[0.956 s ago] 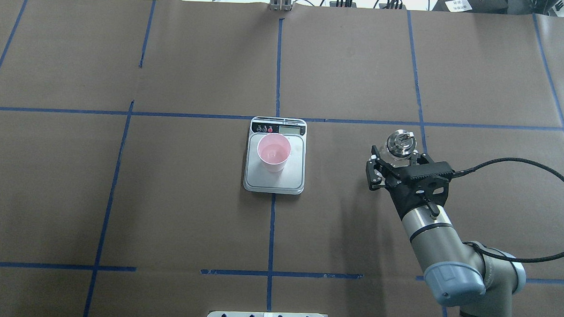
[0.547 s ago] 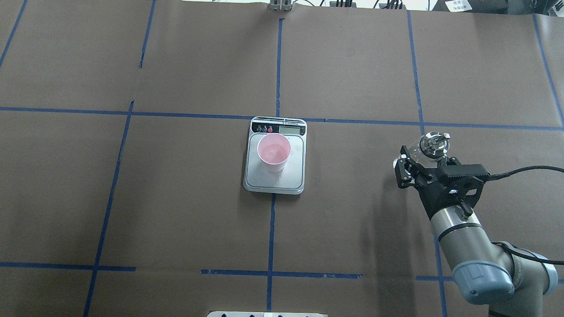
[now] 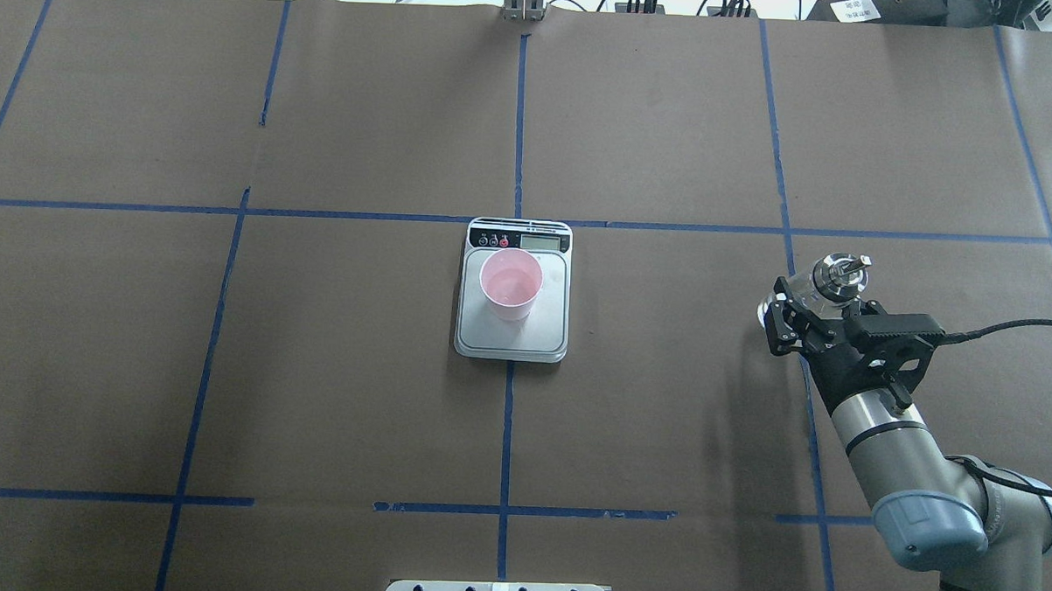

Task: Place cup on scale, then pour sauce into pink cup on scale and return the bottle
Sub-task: 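Lower the upright glass bottle onto the table with the right gripper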

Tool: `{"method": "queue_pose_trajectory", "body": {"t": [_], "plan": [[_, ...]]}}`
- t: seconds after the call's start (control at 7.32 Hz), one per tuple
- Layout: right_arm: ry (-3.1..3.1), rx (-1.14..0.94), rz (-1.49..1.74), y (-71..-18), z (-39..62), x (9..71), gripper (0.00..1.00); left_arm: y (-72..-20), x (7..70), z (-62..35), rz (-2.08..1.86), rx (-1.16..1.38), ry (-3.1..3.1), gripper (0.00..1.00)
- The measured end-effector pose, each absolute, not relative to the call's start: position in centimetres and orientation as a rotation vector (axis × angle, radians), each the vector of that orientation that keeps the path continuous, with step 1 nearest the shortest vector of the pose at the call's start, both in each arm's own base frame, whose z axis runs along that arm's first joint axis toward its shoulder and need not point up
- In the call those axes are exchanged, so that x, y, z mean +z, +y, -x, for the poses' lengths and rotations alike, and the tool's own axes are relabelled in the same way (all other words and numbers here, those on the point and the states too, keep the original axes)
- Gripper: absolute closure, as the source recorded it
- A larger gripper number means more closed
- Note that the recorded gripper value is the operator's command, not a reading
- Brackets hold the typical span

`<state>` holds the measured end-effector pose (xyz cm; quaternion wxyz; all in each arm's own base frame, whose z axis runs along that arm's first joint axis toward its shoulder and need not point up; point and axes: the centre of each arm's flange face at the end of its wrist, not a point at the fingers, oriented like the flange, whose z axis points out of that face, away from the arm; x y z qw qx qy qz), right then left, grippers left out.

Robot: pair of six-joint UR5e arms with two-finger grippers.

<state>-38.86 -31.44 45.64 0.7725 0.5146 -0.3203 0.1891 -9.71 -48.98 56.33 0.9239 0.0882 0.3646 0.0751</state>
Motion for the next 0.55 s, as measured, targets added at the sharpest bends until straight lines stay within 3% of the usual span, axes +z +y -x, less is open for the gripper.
{"method": "queue_pose_trajectory", "body": {"t": [0.55], "plan": [[-0.664, 0.392, -1.112, -31.47, 39.43, 47.3, 1.0, -48.94, 56.46, 9.71, -0.178, 0.153, 0.749, 0.0]]}}
